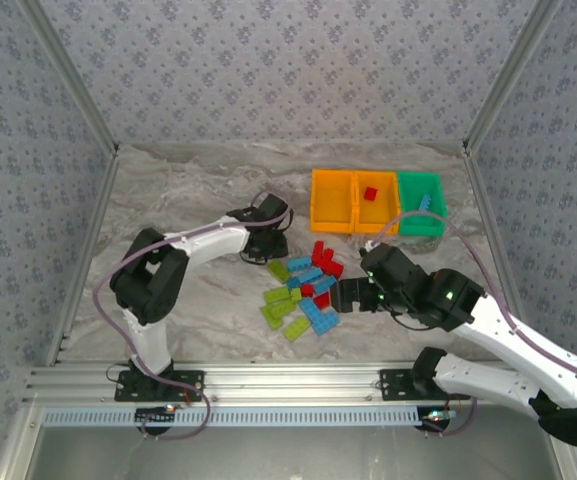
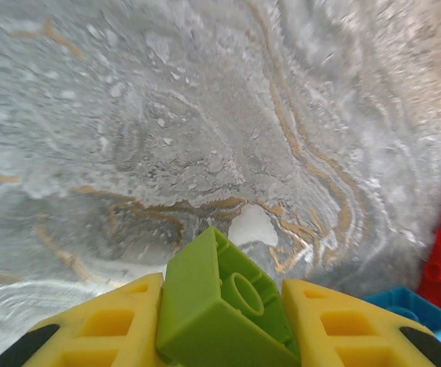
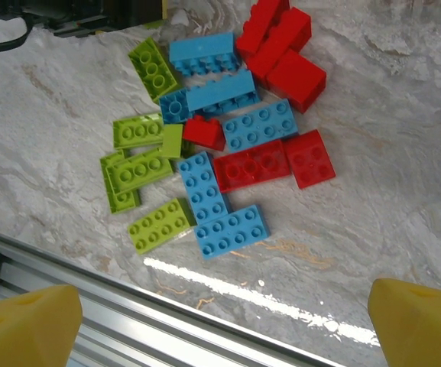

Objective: Sort the legos into containers by color

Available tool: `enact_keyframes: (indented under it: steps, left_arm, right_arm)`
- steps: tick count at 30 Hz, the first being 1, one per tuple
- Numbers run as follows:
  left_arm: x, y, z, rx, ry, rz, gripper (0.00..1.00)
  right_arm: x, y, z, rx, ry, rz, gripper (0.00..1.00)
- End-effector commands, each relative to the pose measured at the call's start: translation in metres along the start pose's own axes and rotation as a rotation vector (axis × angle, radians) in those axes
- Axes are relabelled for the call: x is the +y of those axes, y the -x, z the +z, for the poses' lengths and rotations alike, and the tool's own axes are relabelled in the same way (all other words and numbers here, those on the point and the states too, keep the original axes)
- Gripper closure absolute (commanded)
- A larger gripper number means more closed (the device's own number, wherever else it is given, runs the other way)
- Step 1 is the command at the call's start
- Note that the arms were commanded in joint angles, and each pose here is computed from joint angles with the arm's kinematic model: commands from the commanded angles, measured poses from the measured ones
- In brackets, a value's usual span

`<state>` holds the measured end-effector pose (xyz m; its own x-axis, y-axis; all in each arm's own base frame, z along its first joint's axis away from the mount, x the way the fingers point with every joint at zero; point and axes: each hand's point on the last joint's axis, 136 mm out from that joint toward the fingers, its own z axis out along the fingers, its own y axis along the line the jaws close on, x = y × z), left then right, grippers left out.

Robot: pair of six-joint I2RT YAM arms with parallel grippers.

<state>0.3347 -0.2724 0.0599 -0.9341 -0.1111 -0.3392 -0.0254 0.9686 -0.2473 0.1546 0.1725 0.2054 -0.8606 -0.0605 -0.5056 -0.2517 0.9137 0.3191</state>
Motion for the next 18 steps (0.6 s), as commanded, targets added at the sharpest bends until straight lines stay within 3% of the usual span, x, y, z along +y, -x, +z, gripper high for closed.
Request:
enact_keyframes:
  steps: [1, 7, 11, 15, 18]
  left_arm:
    - [-0.024, 0.029, -0.058, -0.133, -0.054, 0.084, 0.79]
    - [-0.116, 0.050, -0.102, -0.309, -0.190, 0.349, 0.79]
    - [-0.162, 0.074, -0.082, -0.372, -0.212, 0.458, 0.79]
    - [-0.183, 0.105, -0.052, -0.411, -0.157, 0.505, 0.78]
    - [-0.193, 0.122, -0.033, -0.402, -0.149, 0.494, 0.72]
  right_arm:
    - [0.000, 0.013, -0.010, -0.081, 0.007, 0.035, 0.01]
    - [-0.014, 0.025, -0.024, -0.180, -0.034, 0.074, 0.00]
    - [-0.019, 0.024, -0.028, -0.193, -0.039, 0.093, 0.00]
    - [-0.026, 0.022, -0.035, -0.192, -0.069, 0.089, 0.00]
    - [-0.031, 0.020, -0.040, -0.192, -0.083, 0.086, 0.00]
